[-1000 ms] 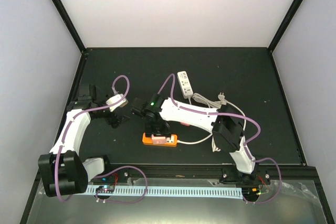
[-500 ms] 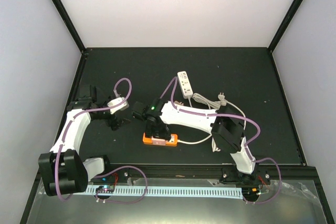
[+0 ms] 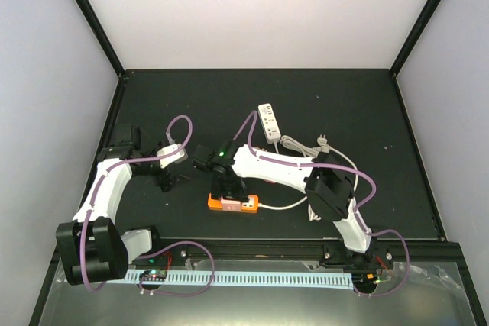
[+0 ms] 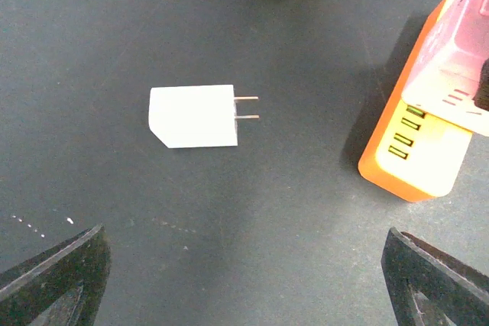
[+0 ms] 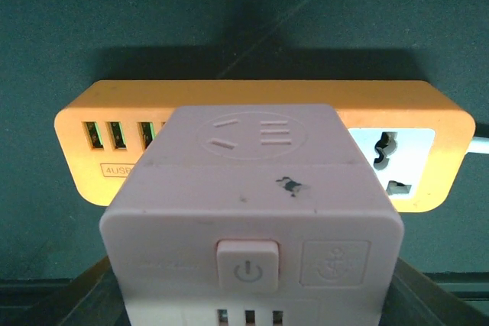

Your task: Insert the plug

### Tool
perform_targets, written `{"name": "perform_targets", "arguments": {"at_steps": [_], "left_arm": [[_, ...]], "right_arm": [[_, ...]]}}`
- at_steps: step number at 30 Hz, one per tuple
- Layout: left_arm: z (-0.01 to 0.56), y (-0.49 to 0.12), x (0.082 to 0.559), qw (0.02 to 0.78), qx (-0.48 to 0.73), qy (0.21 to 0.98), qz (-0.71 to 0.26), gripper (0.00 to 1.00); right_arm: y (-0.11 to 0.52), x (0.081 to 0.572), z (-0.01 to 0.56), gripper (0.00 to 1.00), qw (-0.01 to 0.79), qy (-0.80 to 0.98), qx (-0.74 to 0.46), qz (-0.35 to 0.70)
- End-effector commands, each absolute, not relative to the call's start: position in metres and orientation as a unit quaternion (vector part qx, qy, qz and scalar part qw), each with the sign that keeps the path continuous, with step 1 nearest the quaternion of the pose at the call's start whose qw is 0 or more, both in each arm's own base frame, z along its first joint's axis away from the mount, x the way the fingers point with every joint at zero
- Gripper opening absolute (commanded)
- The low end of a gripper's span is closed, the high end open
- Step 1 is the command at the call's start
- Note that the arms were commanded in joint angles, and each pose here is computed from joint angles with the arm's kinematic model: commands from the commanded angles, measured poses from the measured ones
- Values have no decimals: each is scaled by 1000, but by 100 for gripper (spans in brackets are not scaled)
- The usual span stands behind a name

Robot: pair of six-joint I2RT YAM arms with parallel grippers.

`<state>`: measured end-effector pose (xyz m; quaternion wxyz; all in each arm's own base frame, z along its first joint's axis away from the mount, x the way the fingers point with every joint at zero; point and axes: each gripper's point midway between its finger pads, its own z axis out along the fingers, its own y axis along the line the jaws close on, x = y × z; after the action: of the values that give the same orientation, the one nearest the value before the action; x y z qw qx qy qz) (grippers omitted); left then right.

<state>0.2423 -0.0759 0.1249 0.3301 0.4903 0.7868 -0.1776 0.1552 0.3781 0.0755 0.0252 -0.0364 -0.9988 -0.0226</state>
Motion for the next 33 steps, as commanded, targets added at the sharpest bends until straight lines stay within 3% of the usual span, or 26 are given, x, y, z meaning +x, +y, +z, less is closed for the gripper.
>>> {"name": "perform_targets", "arguments": {"at_steps": [1, 14, 15, 18, 22, 28, 33], "left_arm": [[137, -80, 234, 343, 503, 769, -193, 98], [152, -79, 228, 342, 511, 754, -232, 99], [153, -79, 227, 344, 513, 751, -233, 99], [156, -82, 223, 347, 520, 743, -237, 99], [161, -83, 220, 349, 526, 738, -239, 99], [167, -85, 220, 353, 531, 732, -241, 99], [171, -91, 215, 361, 531, 719, -266, 99]], "right_arm": [[352, 148, 28, 1, 63, -996, -24, 61], [347, 142, -6, 3, 86, -994, -8, 74], [351, 146, -2, 10, 80, -994, -2, 69], [367, 161, 18, 48, 51, -997, 13, 48], [375, 178, 44, 79, 10, -999, 27, 40], [371, 178, 64, 98, -9, -999, 44, 25], [383, 186, 110, 100, -51, -996, 73, -25]]}}
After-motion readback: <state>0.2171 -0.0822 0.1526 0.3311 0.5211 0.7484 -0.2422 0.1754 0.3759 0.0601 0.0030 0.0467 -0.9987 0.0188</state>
